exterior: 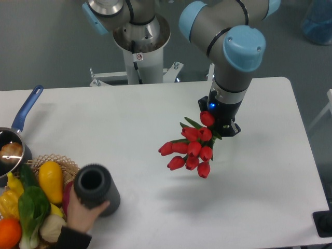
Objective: Place the flowers on the table
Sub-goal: 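Hold the red tulip bunch in the gripper above the table, then lower the red tulips onto the table and open the gripper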
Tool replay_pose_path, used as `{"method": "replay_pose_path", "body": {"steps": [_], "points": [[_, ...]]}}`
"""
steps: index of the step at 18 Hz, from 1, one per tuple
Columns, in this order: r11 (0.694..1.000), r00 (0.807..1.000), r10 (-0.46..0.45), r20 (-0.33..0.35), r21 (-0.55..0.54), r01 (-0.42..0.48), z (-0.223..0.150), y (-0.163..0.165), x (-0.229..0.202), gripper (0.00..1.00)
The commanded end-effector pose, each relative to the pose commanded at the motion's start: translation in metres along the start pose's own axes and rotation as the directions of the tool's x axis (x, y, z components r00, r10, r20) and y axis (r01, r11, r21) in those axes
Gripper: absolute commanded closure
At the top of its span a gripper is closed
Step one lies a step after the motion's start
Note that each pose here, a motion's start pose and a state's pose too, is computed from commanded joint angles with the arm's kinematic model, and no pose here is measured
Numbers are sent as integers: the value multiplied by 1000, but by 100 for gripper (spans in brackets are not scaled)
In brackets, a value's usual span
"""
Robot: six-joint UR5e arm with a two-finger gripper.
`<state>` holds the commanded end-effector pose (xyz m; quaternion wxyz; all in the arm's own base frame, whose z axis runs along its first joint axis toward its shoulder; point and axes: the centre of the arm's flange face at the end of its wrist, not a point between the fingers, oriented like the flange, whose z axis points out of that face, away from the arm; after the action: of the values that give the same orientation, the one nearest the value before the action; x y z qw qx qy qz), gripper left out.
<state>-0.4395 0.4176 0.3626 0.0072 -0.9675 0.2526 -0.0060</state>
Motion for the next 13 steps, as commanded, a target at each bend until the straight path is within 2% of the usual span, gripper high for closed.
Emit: {"method": "replay_pose_path", "body": {"steps": [2, 4, 6, 7, 8, 13], "points": [[1000, 1000, 17, -18, -8, -17, 9, -6, 5, 84], [1000, 999, 18, -32, -15, -18, 18, -6, 4, 71], [1000, 999, 19, -28, -16, -20, 22, -7, 1, 46], [1000, 1000, 20, -16, -16, -20, 24, -7, -1, 19], [1000, 1000, 20, -12, -16, -20, 27, -6, -1, 0], [1000, 1000, 8, 17, -12, -8, 29, 0, -6, 0]]}}
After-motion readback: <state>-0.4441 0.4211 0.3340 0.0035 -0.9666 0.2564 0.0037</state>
